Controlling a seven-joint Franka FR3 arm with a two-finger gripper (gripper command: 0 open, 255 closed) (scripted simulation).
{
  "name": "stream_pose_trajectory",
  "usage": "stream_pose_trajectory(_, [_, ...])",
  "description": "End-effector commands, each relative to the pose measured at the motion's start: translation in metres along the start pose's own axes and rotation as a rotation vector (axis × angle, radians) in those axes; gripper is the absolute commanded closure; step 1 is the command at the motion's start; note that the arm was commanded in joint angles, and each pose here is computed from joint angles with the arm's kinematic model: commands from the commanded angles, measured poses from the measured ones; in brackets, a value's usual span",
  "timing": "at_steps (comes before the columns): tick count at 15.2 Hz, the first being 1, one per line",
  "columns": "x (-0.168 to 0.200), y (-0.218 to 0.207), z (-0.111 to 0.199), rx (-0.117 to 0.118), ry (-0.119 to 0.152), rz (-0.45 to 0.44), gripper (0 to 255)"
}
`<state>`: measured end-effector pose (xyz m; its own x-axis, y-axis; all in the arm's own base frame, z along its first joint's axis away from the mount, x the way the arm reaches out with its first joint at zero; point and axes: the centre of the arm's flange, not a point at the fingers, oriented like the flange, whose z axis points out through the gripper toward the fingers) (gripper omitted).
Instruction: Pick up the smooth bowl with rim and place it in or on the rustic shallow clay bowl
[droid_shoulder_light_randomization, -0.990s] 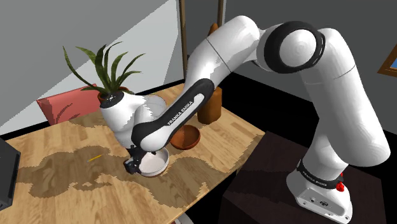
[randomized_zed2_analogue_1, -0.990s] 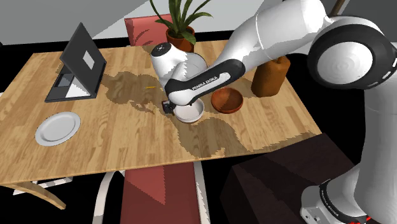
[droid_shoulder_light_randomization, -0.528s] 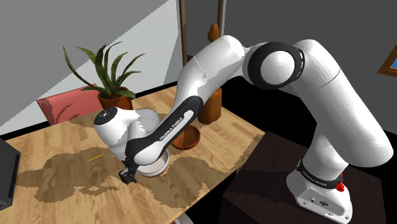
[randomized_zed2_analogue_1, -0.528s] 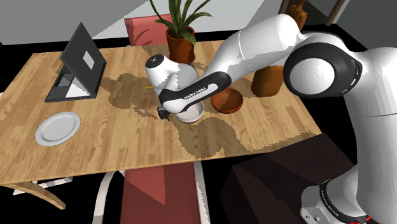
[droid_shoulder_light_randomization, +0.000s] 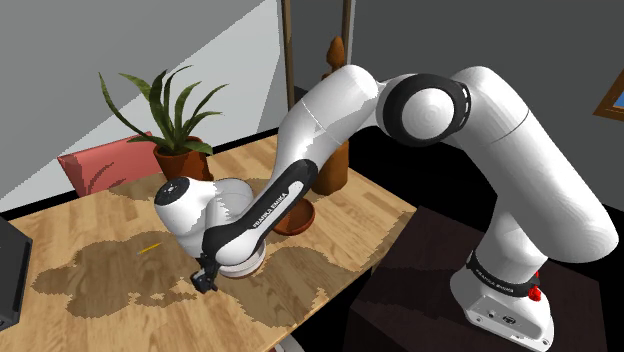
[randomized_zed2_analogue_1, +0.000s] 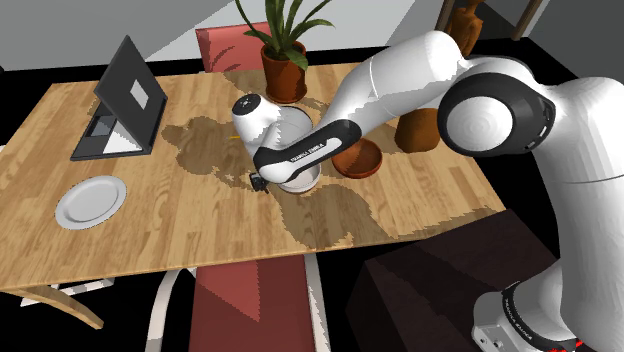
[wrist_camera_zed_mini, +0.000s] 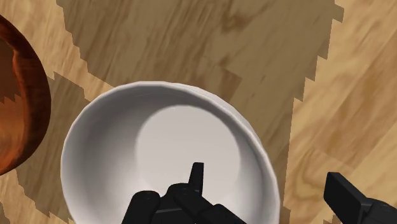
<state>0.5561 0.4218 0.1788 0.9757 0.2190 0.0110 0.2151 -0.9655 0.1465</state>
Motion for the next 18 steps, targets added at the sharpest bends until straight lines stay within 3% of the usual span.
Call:
stream_pose_trajectory(1, [0.000,0.000,0.000,0.000,0.000,0.000,0])
stream_pose_trajectory(3, [0.000,0.000,0.000,0.000,0.000,0.000,0])
stream_pose_trajectory(4, [0.000,0.000,0.000,0.000,0.000,0.000,255])
stream_pose_trajectory(13, [0.000,0.000,0.000,0.000,0.000,0.000,255])
stream_pose_trajectory(18, [0.000,0.004,-0.026,0.000,0.000,0.000,255])
